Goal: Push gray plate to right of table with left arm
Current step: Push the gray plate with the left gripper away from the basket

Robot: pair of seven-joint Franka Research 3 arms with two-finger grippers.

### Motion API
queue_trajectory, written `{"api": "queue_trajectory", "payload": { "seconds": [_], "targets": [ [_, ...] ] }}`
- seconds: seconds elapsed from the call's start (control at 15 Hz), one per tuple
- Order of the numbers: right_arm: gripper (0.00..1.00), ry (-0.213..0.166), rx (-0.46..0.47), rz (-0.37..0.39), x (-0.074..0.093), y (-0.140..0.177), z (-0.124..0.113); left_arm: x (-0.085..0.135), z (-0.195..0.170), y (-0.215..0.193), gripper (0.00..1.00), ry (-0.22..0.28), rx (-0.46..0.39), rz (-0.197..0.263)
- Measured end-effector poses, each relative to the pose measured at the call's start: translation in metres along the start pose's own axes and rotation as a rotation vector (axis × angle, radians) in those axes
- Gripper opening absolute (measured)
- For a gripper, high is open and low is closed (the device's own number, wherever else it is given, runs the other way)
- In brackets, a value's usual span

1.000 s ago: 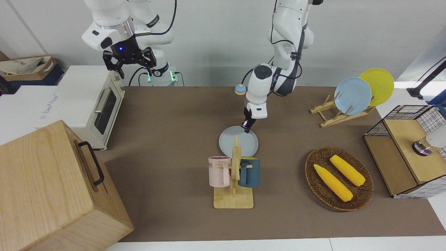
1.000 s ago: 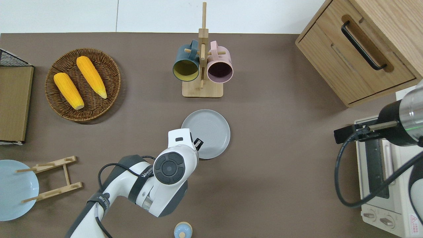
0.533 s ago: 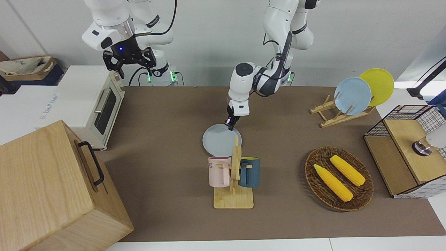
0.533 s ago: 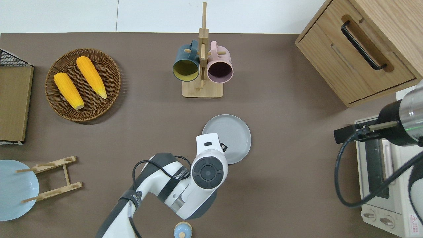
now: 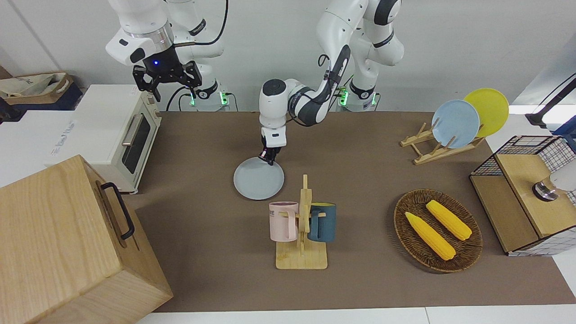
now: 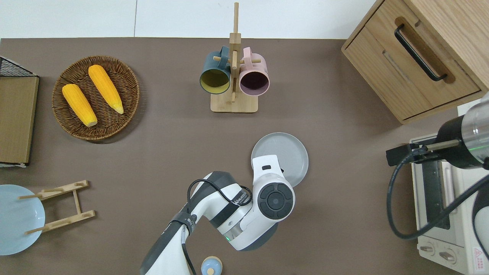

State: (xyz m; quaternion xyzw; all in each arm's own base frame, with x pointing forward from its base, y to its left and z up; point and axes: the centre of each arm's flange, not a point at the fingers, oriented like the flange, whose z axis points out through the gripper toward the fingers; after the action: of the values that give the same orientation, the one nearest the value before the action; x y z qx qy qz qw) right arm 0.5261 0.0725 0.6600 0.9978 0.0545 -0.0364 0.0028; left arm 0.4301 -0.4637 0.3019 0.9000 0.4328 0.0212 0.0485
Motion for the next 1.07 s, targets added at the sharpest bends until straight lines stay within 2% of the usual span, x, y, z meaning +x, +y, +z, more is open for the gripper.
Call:
{"api": "queue_trajectory", "payload": {
  "seconds": [0.53,0.73,0.87,1.07],
  "targets": [
    [0.99,0.0,0.0,0.0,0.0,0.0,0.0,-0.007,0.0001,0.0002,0.05,-0.003,0.0,0.006],
    [0.99,0.0,0.0,0.0,0.0,0.0,0.0,-0.0083,-0.0002,0.0015,0.09,-0.004,-0.001,0.007],
    [0.99,0.0,0.0,0.0,0.0,0.0,0.0,-0.0103,0.0029,0.0008,0.24,-0.005,0.005,0.01],
    [0.99,0.0,0.0,0.0,0.0,0.0,0.0,-0.0109,0.0033,0.001,0.55,-0.006,0.007,0.011]
  ]
}}
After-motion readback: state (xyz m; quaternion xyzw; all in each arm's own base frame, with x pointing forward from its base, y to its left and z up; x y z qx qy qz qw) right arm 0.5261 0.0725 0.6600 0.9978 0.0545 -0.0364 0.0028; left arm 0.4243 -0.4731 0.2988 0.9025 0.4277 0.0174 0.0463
